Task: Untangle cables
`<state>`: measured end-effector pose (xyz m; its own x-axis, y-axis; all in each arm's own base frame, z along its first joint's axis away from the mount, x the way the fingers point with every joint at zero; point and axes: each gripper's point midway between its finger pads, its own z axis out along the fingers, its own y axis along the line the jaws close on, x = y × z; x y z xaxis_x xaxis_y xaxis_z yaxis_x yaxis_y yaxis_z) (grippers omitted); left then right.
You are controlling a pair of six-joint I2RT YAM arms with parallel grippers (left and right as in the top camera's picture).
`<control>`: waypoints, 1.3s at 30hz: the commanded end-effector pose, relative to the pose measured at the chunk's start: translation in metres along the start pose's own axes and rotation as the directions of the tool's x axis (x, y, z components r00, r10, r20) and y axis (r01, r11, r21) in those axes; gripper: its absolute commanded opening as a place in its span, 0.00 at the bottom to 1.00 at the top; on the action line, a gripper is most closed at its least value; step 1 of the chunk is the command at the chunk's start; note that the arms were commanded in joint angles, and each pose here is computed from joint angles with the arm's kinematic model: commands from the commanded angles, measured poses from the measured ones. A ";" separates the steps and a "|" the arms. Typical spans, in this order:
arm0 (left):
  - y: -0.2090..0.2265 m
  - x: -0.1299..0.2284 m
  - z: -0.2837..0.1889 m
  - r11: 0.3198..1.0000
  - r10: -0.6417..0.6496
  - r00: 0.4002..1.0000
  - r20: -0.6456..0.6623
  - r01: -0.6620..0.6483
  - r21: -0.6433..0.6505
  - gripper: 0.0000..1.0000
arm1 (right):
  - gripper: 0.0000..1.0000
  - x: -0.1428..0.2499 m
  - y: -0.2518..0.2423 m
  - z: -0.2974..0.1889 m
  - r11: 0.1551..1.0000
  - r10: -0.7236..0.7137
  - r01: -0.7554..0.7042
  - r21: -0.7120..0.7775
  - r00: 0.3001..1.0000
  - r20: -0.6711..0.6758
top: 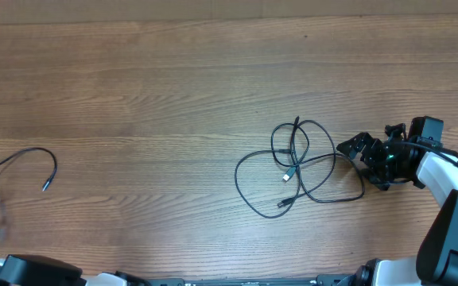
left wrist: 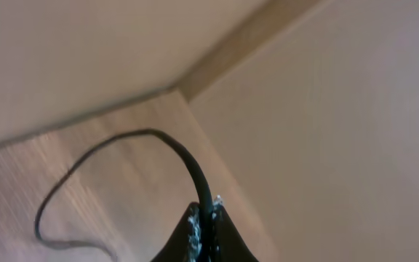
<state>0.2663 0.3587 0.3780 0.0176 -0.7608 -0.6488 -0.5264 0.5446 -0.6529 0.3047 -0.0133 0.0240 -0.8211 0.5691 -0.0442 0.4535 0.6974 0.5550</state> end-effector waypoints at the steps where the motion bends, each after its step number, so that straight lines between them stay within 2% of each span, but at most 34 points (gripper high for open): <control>1: -0.007 0.021 0.016 0.982 0.149 0.988 -0.049 -0.154 -0.113 0.04 | 1.00 0.000 0.000 0.001 1.000 0.000 0.000 -0.004 1.000 -0.003; 10: -0.001 0.081 0.039 0.890 0.171 0.962 -0.211 -0.243 -0.385 0.04 | 1.00 0.000 0.000 0.001 1.000 -0.001 0.001 -0.004 1.000 -0.002; 12: 0.005 0.087 0.042 0.882 0.119 0.970 -0.211 -0.201 -0.426 0.04 | 1.00 0.000 0.000 0.001 1.000 -0.001 0.001 -0.004 1.000 -0.002; 16: 0.025 0.100 0.051 0.851 -0.100 0.982 -0.160 0.002 -0.525 0.04 | 1.00 0.000 0.000 0.001 1.000 -0.001 0.001 -0.003 1.000 -0.003; 18: 0.037 0.104 0.050 0.791 -0.239 0.968 -0.073 0.151 -0.593 0.04 | 1.00 0.000 0.000 0.001 1.000 -0.001 0.001 -0.003 1.000 -0.002; 20: 0.054 0.113 0.043 0.649 -0.425 0.901 0.085 0.368 -0.666 0.04 | 1.00 0.000 0.000 0.001 1.000 -0.002 0.002 -0.004 1.000 -0.001; 22: 0.060 0.122 0.040 0.560 -0.514 0.843 0.158 0.470 -0.683 0.04 | 1.00 0.000 0.000 0.001 1.000 -0.002 0.002 -0.004 1.000 -0.001; 24: 0.064 0.129 0.038 0.490 -0.570 0.796 0.206 0.529 -0.693 0.06 | 1.00 -0.001 0.000 0.001 1.000 -0.002 0.002 -0.004 1.000 0.000; 26: 0.069 0.138 0.036 0.422 -0.611 0.754 0.242 0.568 -0.706 0.12 | 1.00 -0.001 0.000 0.001 1.000 -0.003 0.003 -0.004 1.000 0.001; 28: 0.072 0.146 0.034 0.380 -0.632 0.733 0.253 0.577 -0.723 0.17 | 1.00 -0.001 0.000 0.001 1.000 -0.005 0.005 -0.005 1.000 0.003; 31: 0.072 0.153 0.031 0.364 -0.646 0.726 0.237 0.566 -0.740 0.18 | 1.00 -0.002 0.000 0.001 1.000 -0.005 0.005 -0.005 1.000 0.004; 33: 0.071 0.158 0.030 0.382 -0.645 0.739 0.193 0.531 -0.757 0.28 | 1.00 -0.002 0.000 0.001 1.000 -0.005 0.005 -0.005 1.000 0.004; 34: 0.069 0.160 0.030 0.405 -0.643 0.750 0.156 0.506 -0.761 0.47 | 1.00 -0.002 0.000 0.001 1.000 -0.005 0.005 -0.005 1.000 0.004; 37: 0.059 0.167 0.035 0.494 -0.637 0.770 0.028 0.436 -0.752 0.88 | 1.00 -0.002 0.000 0.001 1.000 -0.005 0.005 -0.006 1.000 0.004; 39: 0.055 0.169 0.037 0.529 -0.630 0.777 -0.021 0.408 -0.744 0.95 | 1.00 -0.002 0.000 0.001 1.000 -0.005 0.005 -0.006 1.000 0.003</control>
<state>0.2615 0.2788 0.2163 0.4326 -0.8952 -0.1068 -0.8727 -0.3861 -0.2990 0.3055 -0.0137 0.0242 -0.8207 0.5693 -0.0481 0.4517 0.6981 0.5555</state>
